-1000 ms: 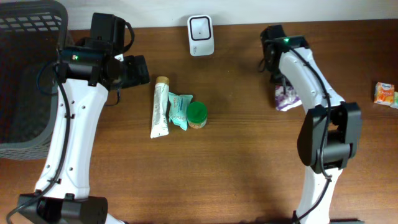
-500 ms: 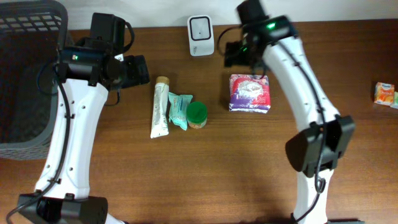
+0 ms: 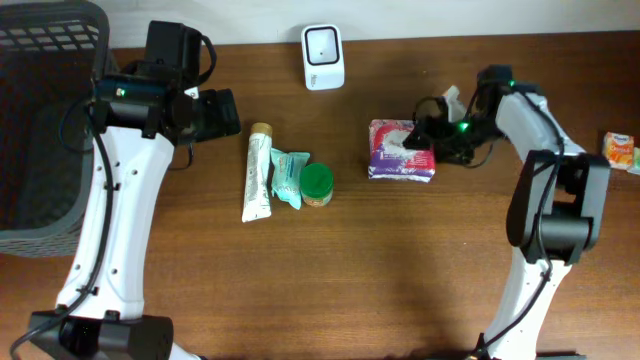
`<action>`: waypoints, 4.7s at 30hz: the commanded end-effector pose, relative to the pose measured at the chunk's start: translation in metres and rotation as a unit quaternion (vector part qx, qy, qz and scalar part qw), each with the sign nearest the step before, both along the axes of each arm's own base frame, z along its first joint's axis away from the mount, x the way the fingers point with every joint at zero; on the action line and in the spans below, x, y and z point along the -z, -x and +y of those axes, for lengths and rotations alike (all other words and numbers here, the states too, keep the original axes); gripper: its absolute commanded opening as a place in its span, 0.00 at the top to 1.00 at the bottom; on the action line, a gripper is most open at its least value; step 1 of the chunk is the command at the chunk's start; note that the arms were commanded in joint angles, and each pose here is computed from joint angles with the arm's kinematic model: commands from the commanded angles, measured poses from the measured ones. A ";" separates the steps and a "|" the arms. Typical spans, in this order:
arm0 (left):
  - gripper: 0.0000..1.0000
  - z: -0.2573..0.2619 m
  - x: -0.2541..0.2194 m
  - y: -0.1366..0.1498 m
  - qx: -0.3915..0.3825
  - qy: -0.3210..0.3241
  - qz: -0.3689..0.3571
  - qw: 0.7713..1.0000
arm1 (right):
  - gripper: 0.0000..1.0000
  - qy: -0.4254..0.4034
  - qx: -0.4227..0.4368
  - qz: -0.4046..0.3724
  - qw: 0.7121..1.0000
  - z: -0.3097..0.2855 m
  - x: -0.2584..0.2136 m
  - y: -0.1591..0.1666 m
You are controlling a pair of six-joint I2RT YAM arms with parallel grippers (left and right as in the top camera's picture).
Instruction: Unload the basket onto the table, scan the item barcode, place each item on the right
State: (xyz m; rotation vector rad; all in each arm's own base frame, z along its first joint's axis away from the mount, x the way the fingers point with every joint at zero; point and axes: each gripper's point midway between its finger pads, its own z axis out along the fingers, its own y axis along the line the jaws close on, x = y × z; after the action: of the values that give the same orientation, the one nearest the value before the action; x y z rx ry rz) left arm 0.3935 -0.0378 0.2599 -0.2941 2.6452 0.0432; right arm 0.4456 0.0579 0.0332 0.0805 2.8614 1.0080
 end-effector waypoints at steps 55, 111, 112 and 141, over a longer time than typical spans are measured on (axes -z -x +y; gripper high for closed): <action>0.01 -0.001 0.000 -0.001 0.003 -0.004 0.000 1.000 | 0.92 0.280 0.528 -0.006 0.802 -0.347 -0.080 0.005; 0.01 -0.001 0.000 -0.001 0.003 -0.004 0.000 1.000 | 0.01 0.251 -0.225 -0.191 0.922 0.209 -0.066 0.055; 0.01 -0.001 0.000 -0.001 0.003 -0.004 0.000 1.000 | 0.01 0.249 -0.227 -0.198 0.921 0.214 -0.067 0.055; 0.01 -0.001 0.000 -0.001 0.003 -0.004 0.000 1.000 | 0.28 0.381 -0.113 -0.071 0.915 0.103 -0.022 0.037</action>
State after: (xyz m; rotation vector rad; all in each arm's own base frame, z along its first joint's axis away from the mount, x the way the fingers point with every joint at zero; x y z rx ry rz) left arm 0.3935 -0.0378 0.2599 -0.2941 2.6452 0.0432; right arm 0.3975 0.1937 0.0531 -0.4812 2.9287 -0.0564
